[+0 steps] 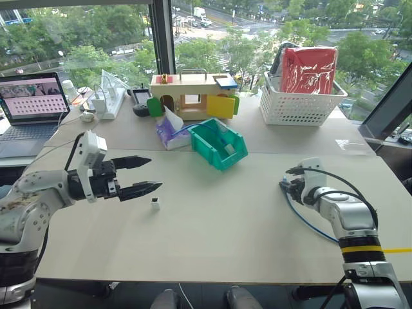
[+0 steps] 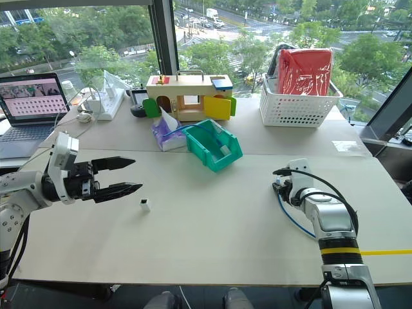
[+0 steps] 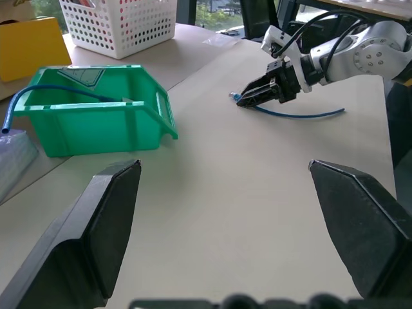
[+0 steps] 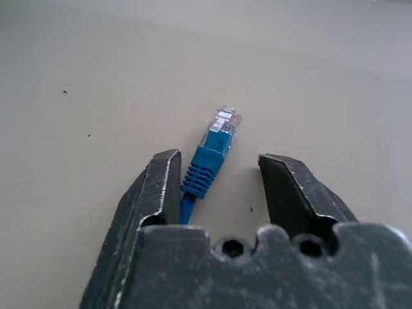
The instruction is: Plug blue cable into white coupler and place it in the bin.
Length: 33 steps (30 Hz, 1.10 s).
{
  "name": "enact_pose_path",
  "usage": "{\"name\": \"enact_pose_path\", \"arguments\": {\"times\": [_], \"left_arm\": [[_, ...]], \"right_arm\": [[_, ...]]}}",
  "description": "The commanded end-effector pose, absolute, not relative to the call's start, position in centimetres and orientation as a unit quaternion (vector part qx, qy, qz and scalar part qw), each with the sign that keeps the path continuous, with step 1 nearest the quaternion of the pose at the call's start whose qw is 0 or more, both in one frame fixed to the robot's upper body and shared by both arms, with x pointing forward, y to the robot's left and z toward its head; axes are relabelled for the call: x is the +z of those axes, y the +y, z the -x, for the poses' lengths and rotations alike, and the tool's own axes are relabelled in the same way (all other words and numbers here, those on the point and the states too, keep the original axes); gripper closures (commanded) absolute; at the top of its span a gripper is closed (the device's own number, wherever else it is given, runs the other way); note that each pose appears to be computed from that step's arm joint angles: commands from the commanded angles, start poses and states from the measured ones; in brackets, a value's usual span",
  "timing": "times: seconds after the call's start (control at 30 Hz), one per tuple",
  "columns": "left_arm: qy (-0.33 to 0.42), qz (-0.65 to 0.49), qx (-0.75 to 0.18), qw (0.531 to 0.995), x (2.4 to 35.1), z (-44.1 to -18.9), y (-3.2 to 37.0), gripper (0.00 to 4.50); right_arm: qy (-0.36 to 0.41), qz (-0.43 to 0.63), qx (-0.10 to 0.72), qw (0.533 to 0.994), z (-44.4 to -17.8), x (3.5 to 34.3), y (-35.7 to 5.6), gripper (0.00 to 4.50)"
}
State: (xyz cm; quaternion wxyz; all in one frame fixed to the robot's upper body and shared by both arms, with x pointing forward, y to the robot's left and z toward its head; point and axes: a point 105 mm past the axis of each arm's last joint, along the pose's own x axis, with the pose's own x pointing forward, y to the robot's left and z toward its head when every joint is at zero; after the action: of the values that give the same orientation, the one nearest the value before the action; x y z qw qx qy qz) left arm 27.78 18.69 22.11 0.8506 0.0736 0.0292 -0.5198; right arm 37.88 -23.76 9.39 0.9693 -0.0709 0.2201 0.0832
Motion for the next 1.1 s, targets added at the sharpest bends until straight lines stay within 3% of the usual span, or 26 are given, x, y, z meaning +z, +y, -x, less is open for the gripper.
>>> {"name": "enact_pose_path", "arguments": {"times": [0.03, 0.1, 0.17, 0.3, 0.47, 0.67, 0.73, 0.87, 0.97, 1.03, 1.1], "left_arm": [[0.012, -0.094, -0.541, 0.835, 23.8, -26.8, 18.0, 0.00], [0.022, -0.110, -0.561, 0.820, 23.6, -26.6, 17.2, 0.00], [0.050, -0.162, -0.583, 0.794, 22.0, -26.6, 16.4, 0.00], [0.062, -0.181, -0.620, 0.761, 20.9, -26.9, 15.1, 0.00], [0.057, -0.209, -0.655, 0.724, 20.2, -27.5, 13.3, 0.00], [0.058, -0.270, -0.666, 0.692, 18.3, -28.9, 9.9, 0.00], [0.054, -0.268, -0.676, 0.684, 18.1, -29.0, 8.8, 0.00], [0.057, -0.278, -0.696, 0.660, 16.7, -29.0, 6.8, 0.00], [0.073, -0.308, -0.696, 0.644, 15.1, -29.2, 6.5, 0.00], [0.075, -0.317, -0.681, 0.656, 14.6, -30.1, 6.3, 0.00], [0.075, -0.299, -0.688, 0.657, 14.1, -30.2, 5.2, 0.00]], "right_arm": [[0.201, 0.088, 0.125, 0.968, -37.8, 10.5, -22.7, 3.86], [0.156, 0.141, 0.212, 0.954, -37.3, 12.2, -20.3, 4.42], [0.120, 0.206, 0.317, 0.918, -36.0, 13.3, -17.3, 4.43], [0.123, 0.299, 0.458, 0.828, -33.2, 12.3, -13.8, 4.43], [0.144, 0.342, 0.561, 0.740, -30.8, 10.7, -11.1, 4.43], [0.125, 0.404, 0.582, 0.695, -31.7, 10.0, -9.6, 4.43], [0.124, 0.400, 0.592, 0.688, -31.5, 10.2, -9.3, 3.42], [0.122, 0.375, 0.590, 0.704, -31.2, 11.5, -9.9, 2.13], [0.119, 0.352, 0.553, 0.745, -31.8, 13.0, -11.2, 1.07], [0.137, 0.339, 0.534, 0.762, -31.4, 13.3, -12.6, 0.38], [0.151, 0.306, 0.508, 0.791, -30.8, 14.1, -14.4, 0.38]]}}
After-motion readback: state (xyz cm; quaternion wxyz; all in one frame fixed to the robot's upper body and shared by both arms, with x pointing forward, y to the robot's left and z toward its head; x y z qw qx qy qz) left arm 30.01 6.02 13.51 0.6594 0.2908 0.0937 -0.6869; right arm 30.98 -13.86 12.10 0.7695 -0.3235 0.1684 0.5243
